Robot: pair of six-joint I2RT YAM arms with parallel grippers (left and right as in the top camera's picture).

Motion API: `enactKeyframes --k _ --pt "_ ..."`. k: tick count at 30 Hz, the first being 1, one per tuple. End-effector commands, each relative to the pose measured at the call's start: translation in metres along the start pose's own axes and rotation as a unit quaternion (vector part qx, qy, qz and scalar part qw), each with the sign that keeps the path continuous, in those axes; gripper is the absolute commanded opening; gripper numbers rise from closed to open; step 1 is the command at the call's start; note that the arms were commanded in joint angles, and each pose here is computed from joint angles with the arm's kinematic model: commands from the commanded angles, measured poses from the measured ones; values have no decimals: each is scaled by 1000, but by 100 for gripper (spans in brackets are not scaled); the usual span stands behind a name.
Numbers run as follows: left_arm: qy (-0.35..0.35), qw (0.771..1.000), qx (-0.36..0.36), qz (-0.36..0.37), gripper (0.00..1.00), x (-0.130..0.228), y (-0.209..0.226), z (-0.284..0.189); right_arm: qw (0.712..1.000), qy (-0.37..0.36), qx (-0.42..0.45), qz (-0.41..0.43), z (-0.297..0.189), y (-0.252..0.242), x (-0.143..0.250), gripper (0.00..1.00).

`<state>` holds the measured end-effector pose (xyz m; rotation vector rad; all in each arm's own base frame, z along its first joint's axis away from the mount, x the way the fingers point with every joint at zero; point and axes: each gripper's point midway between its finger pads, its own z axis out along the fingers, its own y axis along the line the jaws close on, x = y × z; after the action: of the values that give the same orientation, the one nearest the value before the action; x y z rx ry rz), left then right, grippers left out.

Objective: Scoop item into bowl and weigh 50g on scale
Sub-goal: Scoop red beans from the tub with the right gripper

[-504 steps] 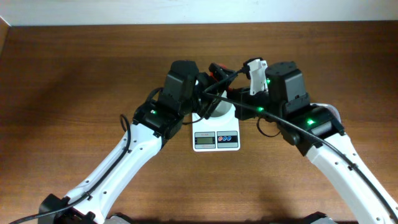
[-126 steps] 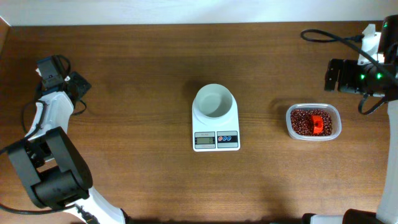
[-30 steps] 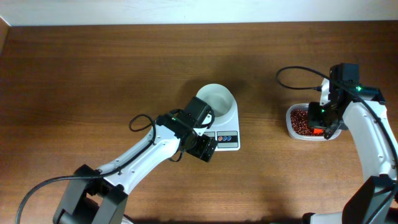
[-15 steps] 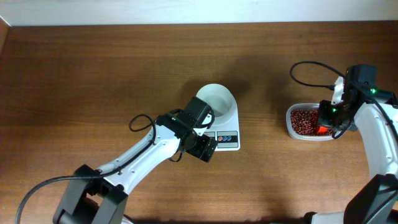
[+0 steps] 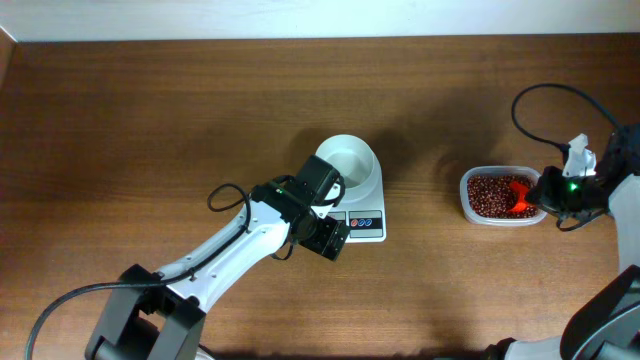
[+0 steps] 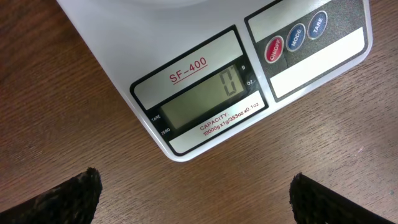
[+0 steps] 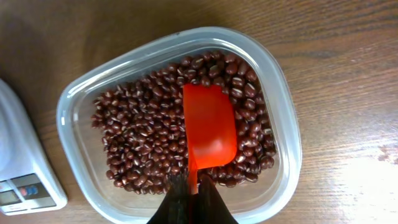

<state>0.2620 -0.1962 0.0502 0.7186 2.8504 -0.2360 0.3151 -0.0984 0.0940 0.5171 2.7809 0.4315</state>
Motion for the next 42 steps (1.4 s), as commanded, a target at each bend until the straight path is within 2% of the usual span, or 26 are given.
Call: enactKeyframes --k 1,11,19,26,34,39,42 --pt "-7 1000 9 9 99 0 -5 -4 999 17 -35 -5 11 3 8 4" --pt "-7 1000 9 9 99 0 -5 -4 995 24 -91 -16 19 16 9 4" --pt "-7 1000 9 9 99 0 -5 -4 995 28 -95 -12 19 17 11 4" --pt "-7 1000 9 9 99 0 -5 -4 988 -12 -153 30 1 4 1 4" --pt "-7 1000 9 9 99 0 -4 -4 985 -25 -163 47 -6 -5 -1 4" --pt "-7 1000 9 9 99 0 -4 -4 990 -8 -128 52 -1 -15 7 4" --pt "-7 1000 9 9 99 0 -4 -4 998 28 -54 29 15 -14 14 4"
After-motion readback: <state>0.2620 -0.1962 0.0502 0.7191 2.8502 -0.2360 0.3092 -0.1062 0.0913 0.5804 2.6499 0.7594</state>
